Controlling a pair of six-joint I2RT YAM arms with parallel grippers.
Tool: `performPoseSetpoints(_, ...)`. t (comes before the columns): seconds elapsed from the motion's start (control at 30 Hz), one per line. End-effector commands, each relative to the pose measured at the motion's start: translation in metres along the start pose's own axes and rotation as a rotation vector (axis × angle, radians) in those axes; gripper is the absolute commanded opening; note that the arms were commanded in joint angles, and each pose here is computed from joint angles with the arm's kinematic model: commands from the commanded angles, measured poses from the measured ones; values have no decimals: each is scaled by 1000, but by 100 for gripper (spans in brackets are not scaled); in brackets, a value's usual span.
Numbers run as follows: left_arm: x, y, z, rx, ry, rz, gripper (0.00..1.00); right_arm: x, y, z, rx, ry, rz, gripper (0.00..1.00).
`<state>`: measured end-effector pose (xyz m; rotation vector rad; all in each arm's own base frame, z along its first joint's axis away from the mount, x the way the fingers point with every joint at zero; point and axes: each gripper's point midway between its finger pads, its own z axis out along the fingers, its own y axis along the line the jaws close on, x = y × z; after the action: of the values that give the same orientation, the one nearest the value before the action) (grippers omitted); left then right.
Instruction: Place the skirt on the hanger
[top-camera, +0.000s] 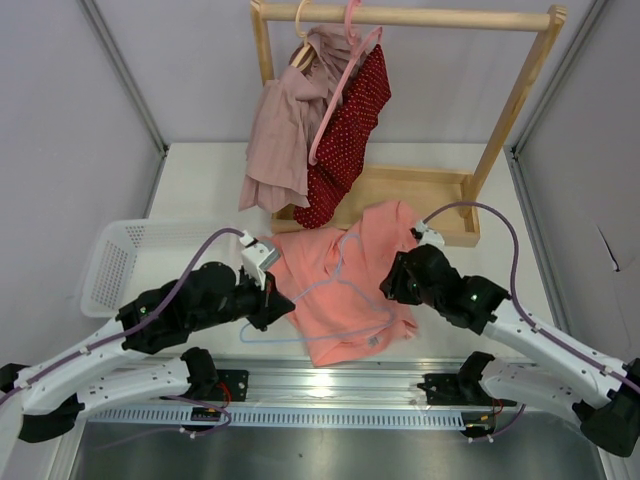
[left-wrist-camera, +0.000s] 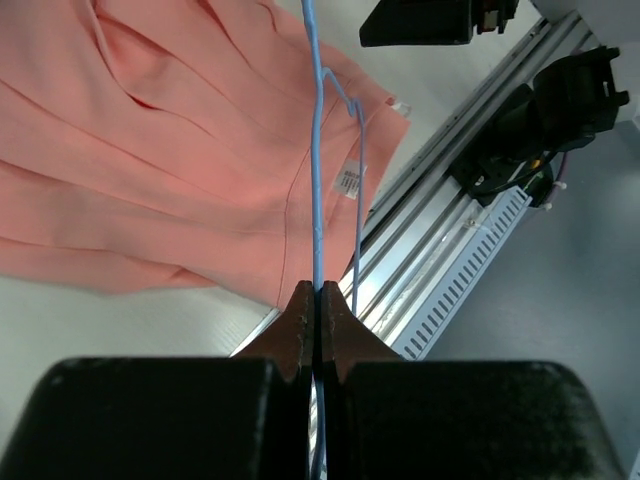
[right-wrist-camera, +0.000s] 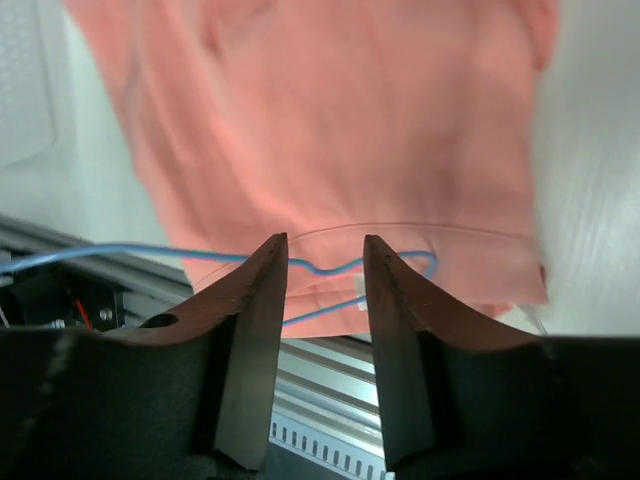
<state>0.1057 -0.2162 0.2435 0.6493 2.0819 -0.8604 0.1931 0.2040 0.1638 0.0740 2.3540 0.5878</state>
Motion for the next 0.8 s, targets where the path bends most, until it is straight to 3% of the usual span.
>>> performPoseSetpoints(0.0, -19, -19, -5, 93, -77, 5, 0, 6, -48, -15, 185, -35, 131, 39)
performPoseSetpoints(0.37, -28, -39, -5, 203, -107, 31, 0, 63, -93, -18, 296, 55, 272, 36)
performPoseSetpoints(0.77, -17, -28, 22, 135, -69, 9, 0, 94, -114, -19, 300, 92, 305, 36)
